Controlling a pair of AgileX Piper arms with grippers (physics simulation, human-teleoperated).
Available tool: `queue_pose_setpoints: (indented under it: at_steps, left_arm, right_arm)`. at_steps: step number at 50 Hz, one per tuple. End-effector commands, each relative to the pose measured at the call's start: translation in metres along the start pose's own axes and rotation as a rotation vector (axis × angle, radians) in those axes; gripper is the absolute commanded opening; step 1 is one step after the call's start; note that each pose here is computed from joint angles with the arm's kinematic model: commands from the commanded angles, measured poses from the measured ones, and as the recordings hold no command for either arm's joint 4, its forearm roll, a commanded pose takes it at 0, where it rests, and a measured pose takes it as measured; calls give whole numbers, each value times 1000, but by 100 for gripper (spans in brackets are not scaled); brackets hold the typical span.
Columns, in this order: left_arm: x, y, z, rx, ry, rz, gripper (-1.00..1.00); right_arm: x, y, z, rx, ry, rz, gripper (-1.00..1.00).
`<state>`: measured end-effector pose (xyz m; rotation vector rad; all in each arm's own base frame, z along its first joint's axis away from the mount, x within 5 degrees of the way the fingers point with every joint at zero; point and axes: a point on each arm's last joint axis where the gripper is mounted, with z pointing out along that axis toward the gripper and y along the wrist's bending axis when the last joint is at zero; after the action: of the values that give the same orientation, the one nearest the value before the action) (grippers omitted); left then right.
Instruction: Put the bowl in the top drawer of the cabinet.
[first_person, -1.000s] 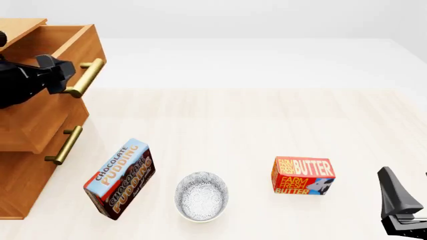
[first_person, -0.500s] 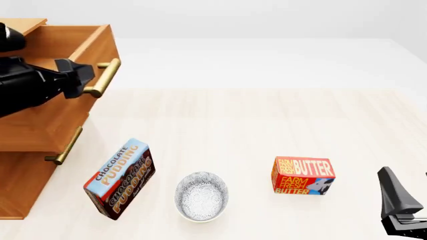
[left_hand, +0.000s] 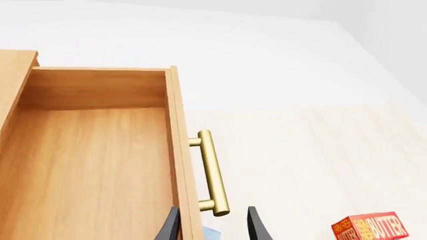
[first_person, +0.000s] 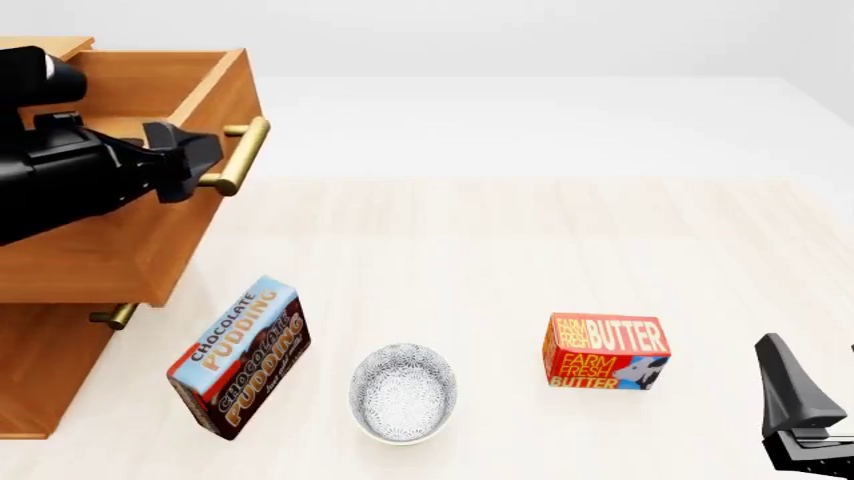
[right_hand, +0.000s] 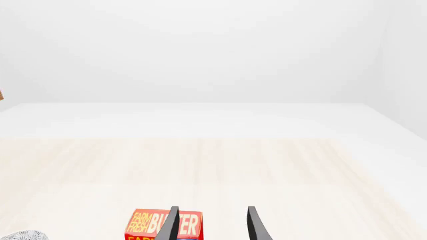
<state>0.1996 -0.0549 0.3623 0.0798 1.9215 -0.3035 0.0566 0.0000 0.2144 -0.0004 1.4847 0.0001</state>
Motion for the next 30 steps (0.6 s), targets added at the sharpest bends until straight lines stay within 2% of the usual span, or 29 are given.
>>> queue_pose_setpoints:
  at_steps: [1, 30]
  left_arm:
    - [-2, -7, 3, 31, -1, 19, 100]
    - [3, -23, 15, 96, 24, 44, 100]
  right_arm:
    - [0, 0, 0, 0, 0, 0, 100]
    - [0, 0, 0, 0, 0, 0, 100]
